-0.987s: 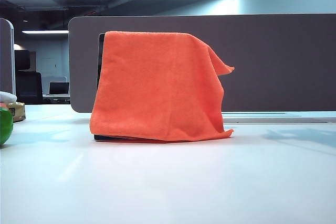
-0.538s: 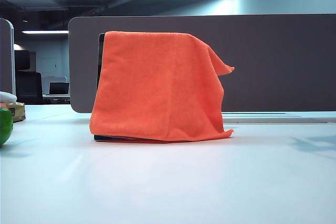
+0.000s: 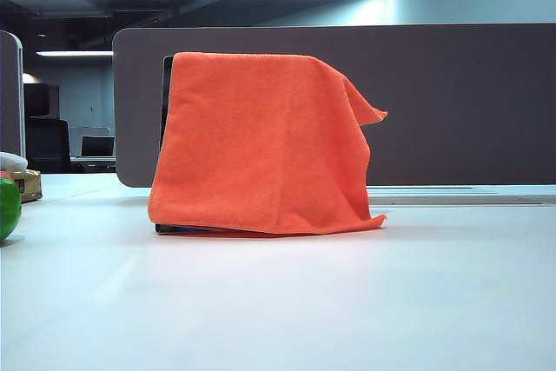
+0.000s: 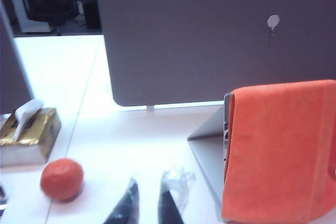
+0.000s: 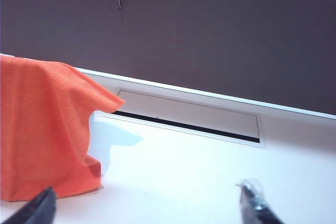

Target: Pick up the cloth from the table and use it to cover the mirror.

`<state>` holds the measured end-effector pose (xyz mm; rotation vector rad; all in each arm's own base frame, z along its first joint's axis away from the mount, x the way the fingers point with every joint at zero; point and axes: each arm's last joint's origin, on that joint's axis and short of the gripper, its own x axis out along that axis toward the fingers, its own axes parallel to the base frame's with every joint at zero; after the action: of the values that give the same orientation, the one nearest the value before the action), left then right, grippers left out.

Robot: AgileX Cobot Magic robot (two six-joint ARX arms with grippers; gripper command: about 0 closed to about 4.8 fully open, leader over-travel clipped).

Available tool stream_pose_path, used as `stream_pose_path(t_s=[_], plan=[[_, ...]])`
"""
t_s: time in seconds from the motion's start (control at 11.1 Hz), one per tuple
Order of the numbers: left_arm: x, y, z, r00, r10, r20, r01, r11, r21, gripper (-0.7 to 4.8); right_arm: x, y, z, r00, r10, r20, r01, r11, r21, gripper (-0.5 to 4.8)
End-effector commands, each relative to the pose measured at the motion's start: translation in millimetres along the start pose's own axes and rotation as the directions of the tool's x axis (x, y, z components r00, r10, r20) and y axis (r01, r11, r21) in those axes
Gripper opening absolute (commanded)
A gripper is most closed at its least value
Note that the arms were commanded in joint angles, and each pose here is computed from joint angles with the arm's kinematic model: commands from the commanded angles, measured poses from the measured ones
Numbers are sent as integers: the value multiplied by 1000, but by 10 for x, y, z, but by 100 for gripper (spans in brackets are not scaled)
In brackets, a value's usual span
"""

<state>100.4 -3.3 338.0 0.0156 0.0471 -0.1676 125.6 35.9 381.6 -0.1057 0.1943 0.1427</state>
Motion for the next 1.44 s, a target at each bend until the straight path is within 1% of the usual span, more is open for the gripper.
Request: stream_pose_path(t_s=[0.09, 0.18, 0.27, 0.36, 0.45, 0.54, 0.63, 0.72, 0.81, 0.9, 0.99, 1.26, 1.35, 1.44], plan=[[-551, -90, -203, 992, 66, 106, -67, 998, 0, 52, -296, -37, -282, 999, 1, 35, -3, 999, 33, -5], [-722, -126, -333, 989, 62, 134, -63, 998, 3, 31, -377, -46, -381, 998, 0, 57, -2, 999, 36, -5], [-777, -139, -423, 993, 61, 103, -62, 998, 0, -6, -443, -54, -468, 997, -1, 75, -2, 999, 39, -5], [-790, -155, -485, 999, 17, 29, -17, 1000, -9, -6, -481, -56, -547, 996, -2, 95, -2, 999, 43, -5], [-784, -169, -552, 999, -32, -34, 31, 999, -23, -6, -607, -68, -753, 988, -9, 155, 0, 999, 53, -5], [-785, -171, -585, 997, -35, -66, 33, 999, -29, -6, -638, -64, -922, 985, -9, 170, 0, 998, 55, -5], [-785, -171, -586, 997, -35, -67, 33, 999, -29, -6, -639, -61, -981, 985, -10, 173, 0, 998, 56, -5], [-784, -165, -587, 998, -16, -68, 14, 1000, -28, -6, -634, -45, -1234, 982, -7, 187, -4, 998, 59, -4], [-775, -162, -592, 998, -10, -66, 8, 1000, -28, -6, -567, -26, -1355, 987, -5, 158, -4, 998, 57, -4], [-775, -161, -592, 998, -8, -66, 6, 1000, -31, -6, -527, -11, -1394, 989, 14, 148, -22, 998, 53, -4], [-774, -161, -593, 998, -8, -66, 6, 1000, -31, -6, -508, -1, -1406, 986, 35, 161, -44, 998, 51, -4], [-728, -153, -624, 998, -7, -59, 4, 999, -49, -6, -390, 24, -1438, 965, 32, 261, -63, 992, 113, -4], [-601, -133, -734, 999, -14, -51, 9, 996, -88, -6, -256, 53, -1536, 941, 19, 338, -74, 986, 150, -4], [-561, -126, -779, 998, -15, -56, 9, 995, -102, -6, -226, 60, -1565, 936, 17, 353, -75, 986, 152, -4]])
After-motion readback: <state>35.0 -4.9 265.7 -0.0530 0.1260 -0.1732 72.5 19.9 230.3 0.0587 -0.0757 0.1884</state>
